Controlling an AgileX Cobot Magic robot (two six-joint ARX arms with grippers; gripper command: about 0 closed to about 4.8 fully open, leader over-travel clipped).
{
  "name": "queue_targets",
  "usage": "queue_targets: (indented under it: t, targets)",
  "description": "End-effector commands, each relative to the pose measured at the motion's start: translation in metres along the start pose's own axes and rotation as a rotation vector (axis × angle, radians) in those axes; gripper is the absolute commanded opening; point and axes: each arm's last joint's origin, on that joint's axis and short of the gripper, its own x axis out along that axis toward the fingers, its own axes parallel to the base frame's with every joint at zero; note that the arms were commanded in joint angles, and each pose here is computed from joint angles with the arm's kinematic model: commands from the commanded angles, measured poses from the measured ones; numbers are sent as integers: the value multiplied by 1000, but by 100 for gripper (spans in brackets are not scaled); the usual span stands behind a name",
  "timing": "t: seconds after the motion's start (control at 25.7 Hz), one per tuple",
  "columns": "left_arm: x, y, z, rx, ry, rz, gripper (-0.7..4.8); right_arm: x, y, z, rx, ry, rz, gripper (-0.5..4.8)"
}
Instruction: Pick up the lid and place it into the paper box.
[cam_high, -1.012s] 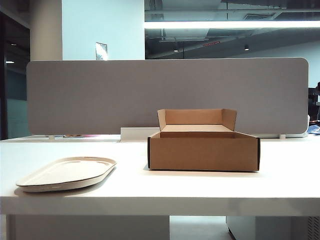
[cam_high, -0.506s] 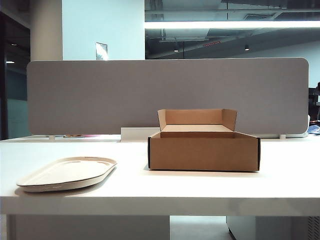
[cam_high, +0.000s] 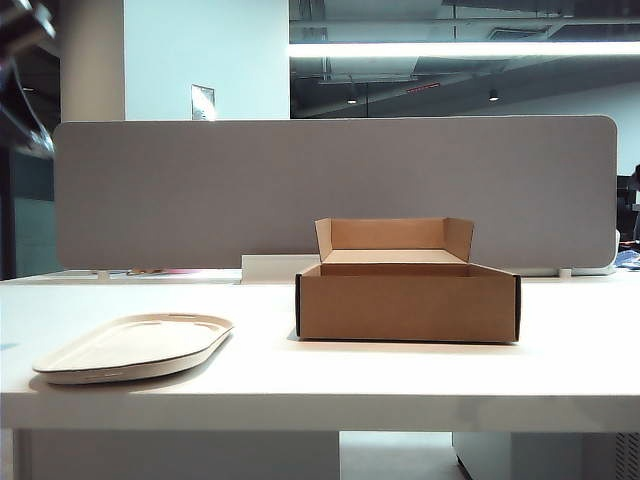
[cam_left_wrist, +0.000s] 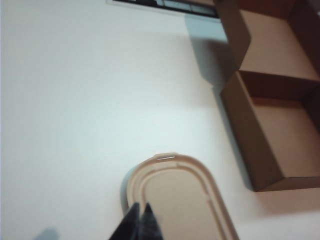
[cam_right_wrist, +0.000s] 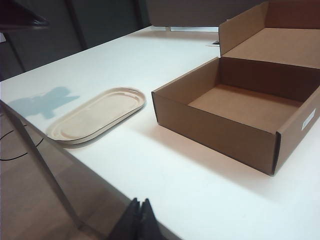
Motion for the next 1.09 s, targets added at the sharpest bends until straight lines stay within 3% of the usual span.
queue_targets:
  t: [0.04,0.12,0.27,0.43,0.58,0.66,1.09]
  targets:
    - [20,6,4,24,49,-7,63,0,0,-1,-3,-4,-2,-4]
    - [31,9,4,11,86,-34,104,0,0,-1,-3,-4,-2,-4]
    - [66,17,6,-34,195,-118,122,0,0,-1,-2,-4,-2,-5]
    - [97,28,13,-71,272,-129,126,0,0,-1,-1,-2,-1,-4]
    - [122,37,8,-42,375,-128,140,0,0,-1,-1,-2,-1,-4]
    - [131,41,-1,-59,418,-125,190,0,0,-1,-1,-2,-2,-4]
    - [149,50,-24,-55,517,-117,192,0,0,-1,-1,-2,-2,-4]
